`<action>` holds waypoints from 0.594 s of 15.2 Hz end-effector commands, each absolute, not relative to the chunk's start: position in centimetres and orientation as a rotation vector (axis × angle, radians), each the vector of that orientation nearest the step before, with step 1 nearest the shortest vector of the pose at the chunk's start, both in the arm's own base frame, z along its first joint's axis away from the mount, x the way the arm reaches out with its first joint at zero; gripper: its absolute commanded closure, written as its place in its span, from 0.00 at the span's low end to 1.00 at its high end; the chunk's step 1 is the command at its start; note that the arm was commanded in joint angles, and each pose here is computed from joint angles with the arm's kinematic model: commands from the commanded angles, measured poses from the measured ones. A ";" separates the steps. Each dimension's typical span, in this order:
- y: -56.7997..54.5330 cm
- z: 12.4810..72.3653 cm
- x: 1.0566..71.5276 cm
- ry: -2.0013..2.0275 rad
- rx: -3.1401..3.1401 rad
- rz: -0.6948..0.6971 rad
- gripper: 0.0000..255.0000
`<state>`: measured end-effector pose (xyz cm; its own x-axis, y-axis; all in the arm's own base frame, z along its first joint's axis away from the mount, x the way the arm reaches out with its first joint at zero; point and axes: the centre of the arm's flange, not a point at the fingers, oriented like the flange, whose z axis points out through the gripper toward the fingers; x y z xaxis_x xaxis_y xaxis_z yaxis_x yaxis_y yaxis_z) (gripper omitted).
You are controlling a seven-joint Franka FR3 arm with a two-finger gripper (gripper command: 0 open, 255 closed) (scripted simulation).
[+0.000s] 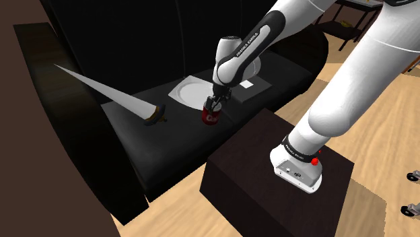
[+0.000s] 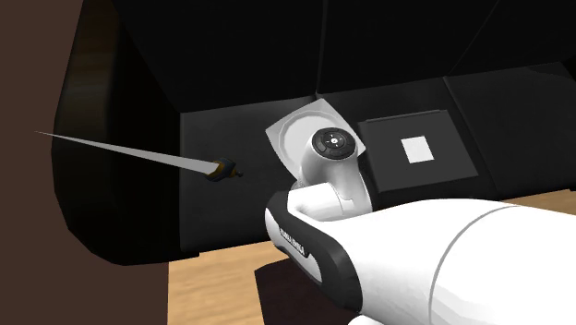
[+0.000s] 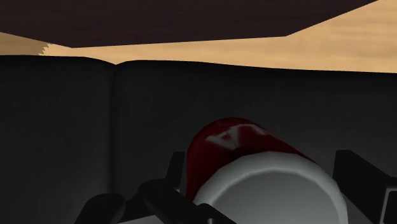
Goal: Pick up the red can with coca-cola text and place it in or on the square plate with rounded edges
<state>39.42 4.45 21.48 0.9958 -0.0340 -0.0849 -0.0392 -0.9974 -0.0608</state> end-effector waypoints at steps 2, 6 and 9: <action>4.5 21.2 39.5 0.056 -3.076 0.129 0.00; 4.5 21.2 39.5 0.056 -3.076 0.129 0.00; 4.5 21.2 39.5 0.056 -3.076 0.129 1.00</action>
